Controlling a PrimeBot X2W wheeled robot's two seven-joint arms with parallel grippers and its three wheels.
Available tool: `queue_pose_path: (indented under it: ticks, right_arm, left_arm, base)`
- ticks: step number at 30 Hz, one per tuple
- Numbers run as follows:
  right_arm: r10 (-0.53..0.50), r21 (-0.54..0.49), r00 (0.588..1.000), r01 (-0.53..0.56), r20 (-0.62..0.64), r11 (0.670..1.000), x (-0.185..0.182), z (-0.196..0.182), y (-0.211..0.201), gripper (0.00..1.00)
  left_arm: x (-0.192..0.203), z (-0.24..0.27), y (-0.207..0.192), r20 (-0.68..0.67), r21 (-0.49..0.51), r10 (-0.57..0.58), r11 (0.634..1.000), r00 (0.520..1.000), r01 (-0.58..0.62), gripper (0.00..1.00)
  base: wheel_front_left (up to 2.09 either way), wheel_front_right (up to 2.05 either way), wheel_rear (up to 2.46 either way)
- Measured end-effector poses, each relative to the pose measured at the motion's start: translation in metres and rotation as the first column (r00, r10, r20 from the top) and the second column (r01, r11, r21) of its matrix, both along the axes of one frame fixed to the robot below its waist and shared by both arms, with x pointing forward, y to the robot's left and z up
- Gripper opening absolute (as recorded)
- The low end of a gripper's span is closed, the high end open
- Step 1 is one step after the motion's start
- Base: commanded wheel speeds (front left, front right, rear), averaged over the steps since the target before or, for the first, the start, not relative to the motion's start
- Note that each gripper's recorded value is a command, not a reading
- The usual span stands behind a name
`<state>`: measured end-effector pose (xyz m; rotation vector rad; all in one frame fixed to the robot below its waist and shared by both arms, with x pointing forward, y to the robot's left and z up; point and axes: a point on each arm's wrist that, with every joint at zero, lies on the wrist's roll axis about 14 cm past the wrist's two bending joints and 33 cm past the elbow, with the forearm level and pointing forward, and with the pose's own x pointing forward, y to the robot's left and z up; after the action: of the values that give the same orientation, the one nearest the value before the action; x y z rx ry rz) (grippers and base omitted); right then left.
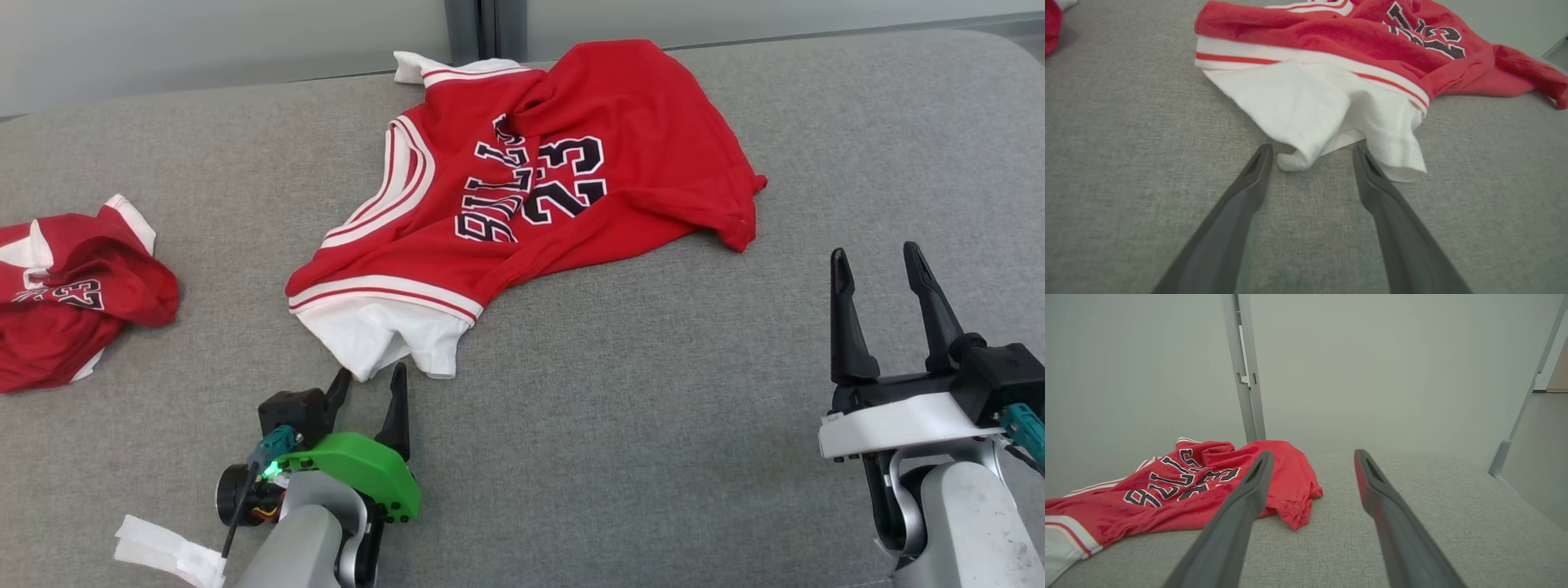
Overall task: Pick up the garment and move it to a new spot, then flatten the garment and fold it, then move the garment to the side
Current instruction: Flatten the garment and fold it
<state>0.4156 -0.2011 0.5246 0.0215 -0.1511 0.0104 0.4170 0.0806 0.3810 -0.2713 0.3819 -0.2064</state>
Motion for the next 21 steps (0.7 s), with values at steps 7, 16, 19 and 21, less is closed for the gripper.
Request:
queue_pose_path:
  ticks: [7,16,19,21]
  right_arm:
    - [-0.01,0.002,1.0,0.01,-0.015,1.0,0.0,-0.005,-0.003,1.0]
    - [0.001,0.007,1.0,-0.001,-0.026,1.0,0.006,-0.01,0.001,1.0]
    - [0.014,0.009,1.0,-0.014,-0.023,1.0,0.009,-0.009,0.006,1.0]
    - [0.024,0.01,0.999,-0.024,-0.025,1.0,0.011,-0.01,0.009,1.0]
  left_arm:
    - [0.013,0.009,0.006,0.031,-0.039,0.04,0.998,0.999,-0.039,0.94]
    - [0.01,0.014,0.009,0.037,-0.084,0.047,0.996,0.998,-0.044,0.0]
    - [0.012,0.022,0.016,0.062,-0.094,0.071,0.993,0.996,-0.065,0.0]
    - [0.013,0.029,0.023,0.083,-0.103,0.096,0.991,0.992,-0.087,0.0]
  base:
    - [0.0,0.0,0.0]
    - [0.0,0.0,0.0]
    - [0.0,0.0,0.0]
    - [0.0,0.0,0.0]
